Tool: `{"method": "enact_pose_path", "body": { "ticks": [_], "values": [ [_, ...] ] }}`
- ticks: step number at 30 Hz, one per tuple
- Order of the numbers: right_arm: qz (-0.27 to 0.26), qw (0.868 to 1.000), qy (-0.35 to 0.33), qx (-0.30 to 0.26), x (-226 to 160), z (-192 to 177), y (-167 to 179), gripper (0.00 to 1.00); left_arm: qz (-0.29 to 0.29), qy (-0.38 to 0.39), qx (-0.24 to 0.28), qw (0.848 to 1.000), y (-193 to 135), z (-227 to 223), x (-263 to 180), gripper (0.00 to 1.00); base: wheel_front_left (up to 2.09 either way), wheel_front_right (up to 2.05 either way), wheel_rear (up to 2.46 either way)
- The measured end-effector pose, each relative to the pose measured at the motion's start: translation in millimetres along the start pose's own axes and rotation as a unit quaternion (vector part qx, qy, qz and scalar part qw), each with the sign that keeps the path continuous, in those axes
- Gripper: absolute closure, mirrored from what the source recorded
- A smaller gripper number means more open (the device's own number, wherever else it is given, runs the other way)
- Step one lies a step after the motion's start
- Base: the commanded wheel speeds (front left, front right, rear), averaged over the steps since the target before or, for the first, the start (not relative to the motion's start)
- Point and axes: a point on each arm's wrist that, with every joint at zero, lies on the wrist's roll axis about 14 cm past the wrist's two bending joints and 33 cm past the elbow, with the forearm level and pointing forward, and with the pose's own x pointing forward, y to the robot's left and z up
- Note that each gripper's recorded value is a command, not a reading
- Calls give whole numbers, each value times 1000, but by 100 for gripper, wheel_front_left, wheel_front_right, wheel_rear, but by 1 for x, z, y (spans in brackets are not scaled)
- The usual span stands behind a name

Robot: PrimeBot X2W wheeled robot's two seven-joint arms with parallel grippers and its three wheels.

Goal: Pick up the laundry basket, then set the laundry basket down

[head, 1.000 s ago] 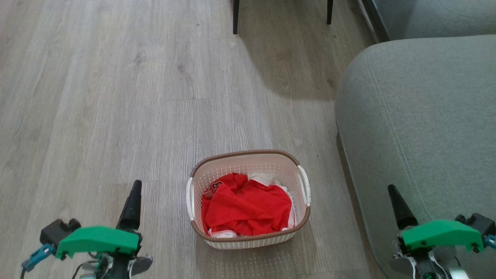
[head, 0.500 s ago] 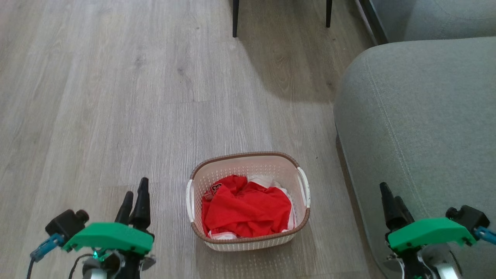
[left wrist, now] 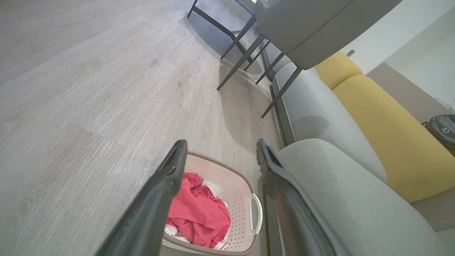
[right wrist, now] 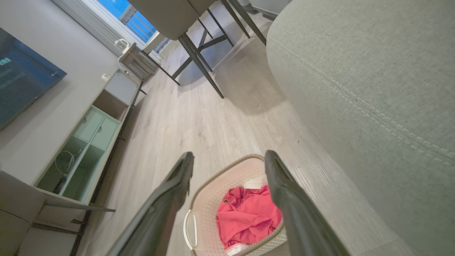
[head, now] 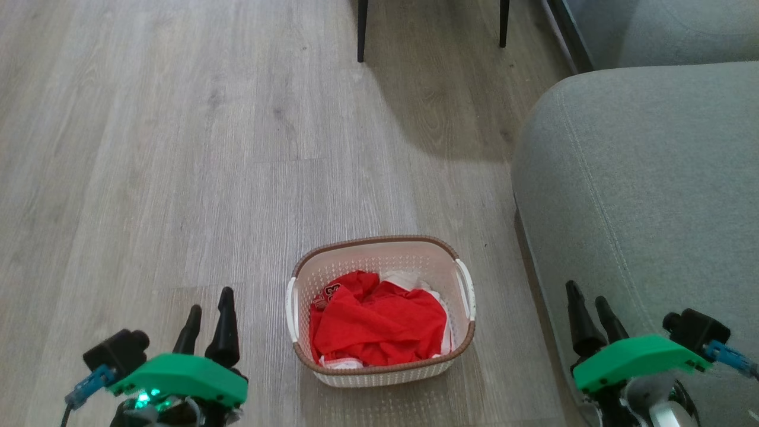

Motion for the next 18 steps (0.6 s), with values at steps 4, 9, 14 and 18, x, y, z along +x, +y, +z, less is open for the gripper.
{"method": "enact_pose_path", "body": {
  "ticks": [4, 9, 14, 18],
  "values": [
    [6, 1000, 1, -25, 0, -2, 3, 0, -3, -4, 28, 1000, -2, 1, 0, 0, 0, 0, 0],
    [13, 998, 4, -60, -1, -5, 6, 0, -7, -8, 69, 998, -6, -1, -1, 0, 0, 0, 0],
    [22, 996, 5, -89, -1, -7, 10, 0, -7, -15, 102, 995, -6, 1, -1, 0, 0, 0, 0],
    [26, 994, 4, -106, -1, -8, 12, 0, -10, -18, 121, 992, -7, 1, -1, 0, 0, 0, 0]
  ]
}}
